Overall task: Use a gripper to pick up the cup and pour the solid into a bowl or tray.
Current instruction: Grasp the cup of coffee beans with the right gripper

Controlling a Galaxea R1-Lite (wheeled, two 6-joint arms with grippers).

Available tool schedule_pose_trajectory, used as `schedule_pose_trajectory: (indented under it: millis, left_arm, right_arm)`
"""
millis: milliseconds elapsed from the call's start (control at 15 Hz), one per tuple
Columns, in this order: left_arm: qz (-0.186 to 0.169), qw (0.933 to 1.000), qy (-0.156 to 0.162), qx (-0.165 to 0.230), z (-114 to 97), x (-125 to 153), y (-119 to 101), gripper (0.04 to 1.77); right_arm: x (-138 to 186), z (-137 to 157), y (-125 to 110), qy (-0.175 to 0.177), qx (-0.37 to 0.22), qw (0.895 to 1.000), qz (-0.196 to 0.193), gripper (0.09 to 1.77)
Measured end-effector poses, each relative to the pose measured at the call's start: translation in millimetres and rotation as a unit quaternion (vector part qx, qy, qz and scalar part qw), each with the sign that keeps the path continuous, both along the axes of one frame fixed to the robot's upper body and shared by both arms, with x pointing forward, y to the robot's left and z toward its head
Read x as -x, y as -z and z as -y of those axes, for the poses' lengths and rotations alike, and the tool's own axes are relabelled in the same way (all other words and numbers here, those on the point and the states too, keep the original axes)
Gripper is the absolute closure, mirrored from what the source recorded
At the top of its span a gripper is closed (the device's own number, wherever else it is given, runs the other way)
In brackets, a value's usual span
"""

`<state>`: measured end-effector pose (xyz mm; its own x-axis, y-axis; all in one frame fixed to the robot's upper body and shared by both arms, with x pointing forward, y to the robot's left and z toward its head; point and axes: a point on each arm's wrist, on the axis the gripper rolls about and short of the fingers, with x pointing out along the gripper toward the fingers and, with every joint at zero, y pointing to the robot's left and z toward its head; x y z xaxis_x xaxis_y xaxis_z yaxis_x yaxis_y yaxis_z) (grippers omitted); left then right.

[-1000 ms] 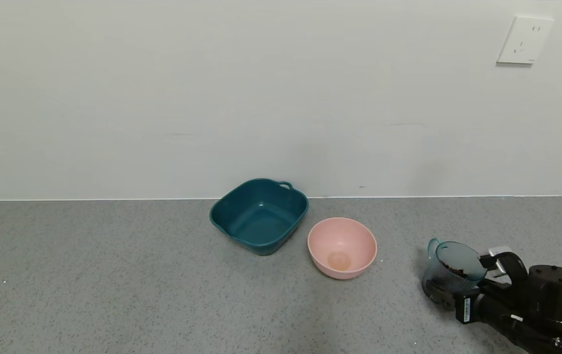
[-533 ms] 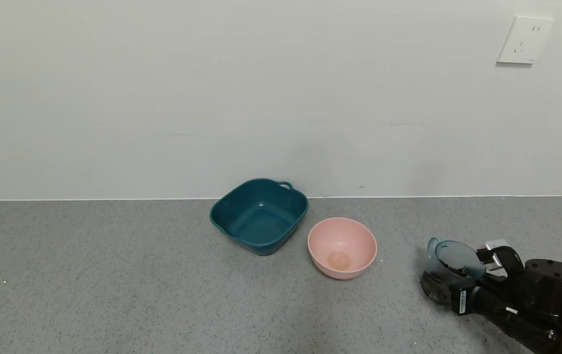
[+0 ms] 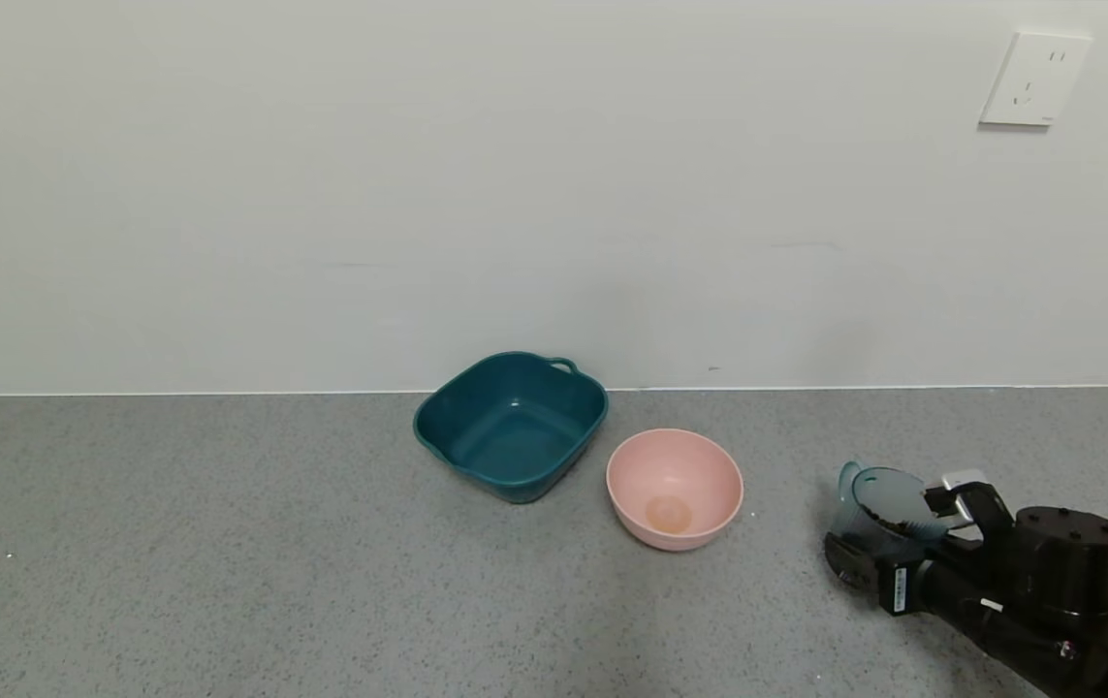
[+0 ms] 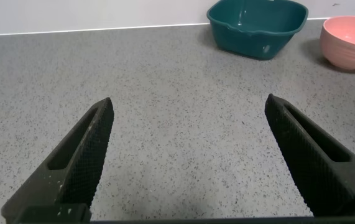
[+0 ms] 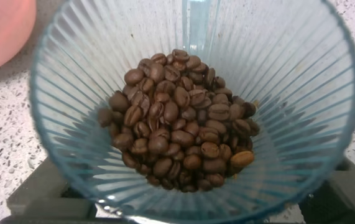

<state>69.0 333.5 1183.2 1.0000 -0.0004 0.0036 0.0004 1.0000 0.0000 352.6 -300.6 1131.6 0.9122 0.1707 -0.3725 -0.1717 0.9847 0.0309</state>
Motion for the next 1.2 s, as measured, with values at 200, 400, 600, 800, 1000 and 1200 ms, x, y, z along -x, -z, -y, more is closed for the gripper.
schedule_pose_trajectory:
  millis: [200, 400, 600, 800, 1000, 1200]
  left_arm:
    - [0.0, 1.0, 0.0, 0.0, 0.0, 0.0, 0.0, 0.06]
    - [0.0, 1.0, 0.0, 0.0, 0.0, 0.0, 0.0, 0.06]
    - [0.0, 1.0, 0.0, 0.0, 0.0, 0.0, 0.0, 0.06]
    - [0.0, 1.0, 0.0, 0.0, 0.0, 0.0, 0.0, 0.06]
    - [0.0, 1.0, 0.0, 0.0, 0.0, 0.0, 0.0, 0.06]
    - [0.0, 1.0, 0.0, 0.0, 0.0, 0.0, 0.0, 0.06]
  right_arm:
    - [-1.0, -0.1, 0.9, 0.0, 0.0, 1.0, -0.001, 0.15]
    - [-1.4, -0.2, 0.8, 0.001, -0.001, 1.0, 0.0, 0.15]
    - [-1.1, -0.3, -0.6, 0.0, -0.002, 1.0, 0.002, 0.15]
    - [-0.8, -0.6, -2.0, -0.001, -0.003, 1.0, 0.005, 0.15]
    - [-0.5, -0.6, -2.4, -0.001, -0.003, 1.0, 0.005, 0.24]
    - [0.0, -0.6, -2.4, -0.001, -0.003, 1.0, 0.005, 0.5]
